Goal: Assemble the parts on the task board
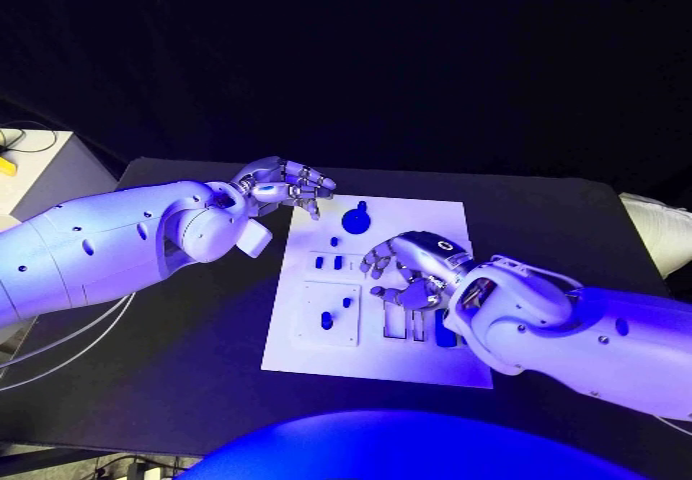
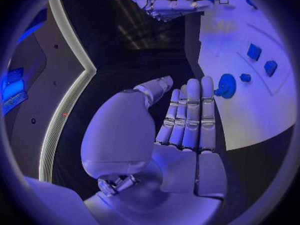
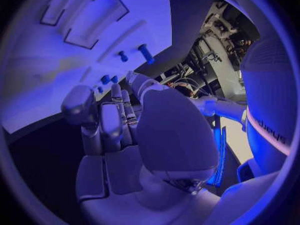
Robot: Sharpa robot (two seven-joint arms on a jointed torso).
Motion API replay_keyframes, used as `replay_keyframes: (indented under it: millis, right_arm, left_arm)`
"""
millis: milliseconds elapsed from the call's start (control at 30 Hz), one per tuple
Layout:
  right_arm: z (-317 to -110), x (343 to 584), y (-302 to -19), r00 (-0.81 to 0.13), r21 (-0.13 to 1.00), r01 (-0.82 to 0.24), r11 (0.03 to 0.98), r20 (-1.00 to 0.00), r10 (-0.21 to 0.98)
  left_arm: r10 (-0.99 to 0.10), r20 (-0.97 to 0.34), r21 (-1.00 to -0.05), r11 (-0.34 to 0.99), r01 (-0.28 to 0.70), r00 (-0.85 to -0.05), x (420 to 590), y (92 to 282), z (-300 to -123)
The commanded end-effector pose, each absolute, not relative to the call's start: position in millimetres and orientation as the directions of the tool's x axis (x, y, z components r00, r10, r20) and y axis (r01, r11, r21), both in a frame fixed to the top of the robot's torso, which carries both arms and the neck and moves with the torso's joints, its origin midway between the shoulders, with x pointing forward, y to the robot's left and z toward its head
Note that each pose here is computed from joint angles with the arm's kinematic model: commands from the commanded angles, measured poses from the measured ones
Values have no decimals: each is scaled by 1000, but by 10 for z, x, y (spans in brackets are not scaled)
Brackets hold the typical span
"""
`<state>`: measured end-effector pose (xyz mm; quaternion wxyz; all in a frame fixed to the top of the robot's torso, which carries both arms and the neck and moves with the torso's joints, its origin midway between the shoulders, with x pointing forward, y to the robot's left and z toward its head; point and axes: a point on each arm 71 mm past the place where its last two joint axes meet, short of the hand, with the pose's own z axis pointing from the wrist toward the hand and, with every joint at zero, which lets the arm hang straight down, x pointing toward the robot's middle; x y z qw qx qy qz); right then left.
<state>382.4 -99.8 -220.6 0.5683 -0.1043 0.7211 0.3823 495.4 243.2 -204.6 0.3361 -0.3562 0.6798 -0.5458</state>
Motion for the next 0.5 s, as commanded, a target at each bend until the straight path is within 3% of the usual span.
replay_keyframes:
  millis: [33,333,500]
  right_arm:
    - [-2150,3865,-1225,-515,631,-401,664,-755,406]
    - [-2131,3971,-2039,-572,608,-143,781,-694,436]
    - [-2172,3893,-2317,-569,570,-58,819,-693,442]
  left_arm:
    - [-847,-59,-983,141,-115,-529,4950,2430,-2044]
    - [-848,-57,-982,144,-126,-527,4932,2441,-2102]
    - [-846,-52,-980,144,-134,-530,4912,2438,-2137]
